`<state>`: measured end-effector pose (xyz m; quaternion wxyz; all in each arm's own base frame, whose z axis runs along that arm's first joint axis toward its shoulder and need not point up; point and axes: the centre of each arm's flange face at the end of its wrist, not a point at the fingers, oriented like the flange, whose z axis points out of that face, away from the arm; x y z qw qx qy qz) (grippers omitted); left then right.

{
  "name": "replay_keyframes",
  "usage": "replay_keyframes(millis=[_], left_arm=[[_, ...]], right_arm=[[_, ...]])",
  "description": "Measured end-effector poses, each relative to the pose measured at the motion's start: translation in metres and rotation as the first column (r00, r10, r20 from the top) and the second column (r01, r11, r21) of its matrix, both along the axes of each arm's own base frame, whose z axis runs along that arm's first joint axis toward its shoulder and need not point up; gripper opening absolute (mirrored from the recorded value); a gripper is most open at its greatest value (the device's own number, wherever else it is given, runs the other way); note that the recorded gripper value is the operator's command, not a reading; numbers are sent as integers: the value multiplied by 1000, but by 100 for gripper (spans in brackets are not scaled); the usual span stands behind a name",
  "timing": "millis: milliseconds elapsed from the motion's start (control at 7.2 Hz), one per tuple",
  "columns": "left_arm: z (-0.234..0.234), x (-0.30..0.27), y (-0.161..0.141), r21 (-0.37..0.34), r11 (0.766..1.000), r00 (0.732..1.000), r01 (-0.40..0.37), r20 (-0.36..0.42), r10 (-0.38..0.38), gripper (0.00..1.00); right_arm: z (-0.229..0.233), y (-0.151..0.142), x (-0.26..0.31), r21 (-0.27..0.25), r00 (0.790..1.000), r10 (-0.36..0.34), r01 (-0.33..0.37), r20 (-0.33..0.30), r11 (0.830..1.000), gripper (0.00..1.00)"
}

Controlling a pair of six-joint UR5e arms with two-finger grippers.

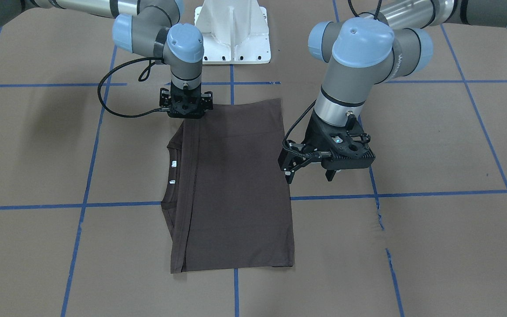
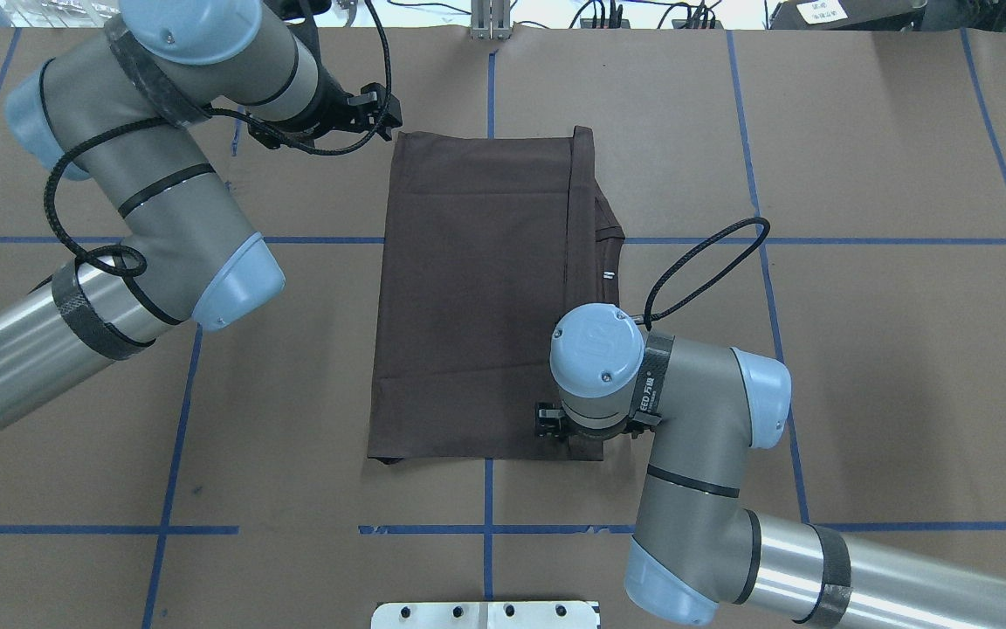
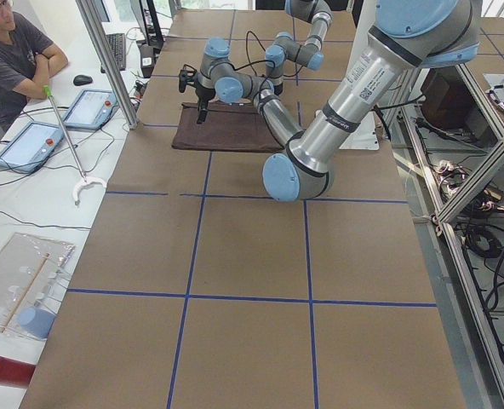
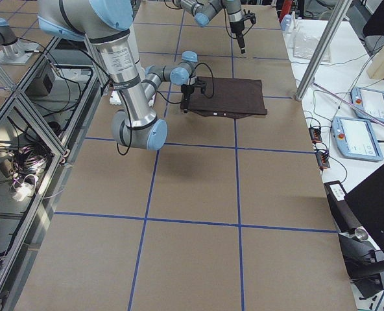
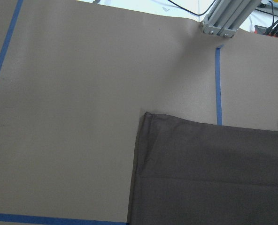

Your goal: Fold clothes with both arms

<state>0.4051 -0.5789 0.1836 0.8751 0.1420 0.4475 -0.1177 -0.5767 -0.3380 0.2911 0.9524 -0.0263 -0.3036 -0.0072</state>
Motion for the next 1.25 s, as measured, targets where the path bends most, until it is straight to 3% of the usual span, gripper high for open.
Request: replay_keyframes(millis=[1250], left_arm=[[-2,3,2,-2,1000,1000,-1,-6,1,100]], right_arm=[[12,-10,28,1,998,-14,14,-67,1000,100]])
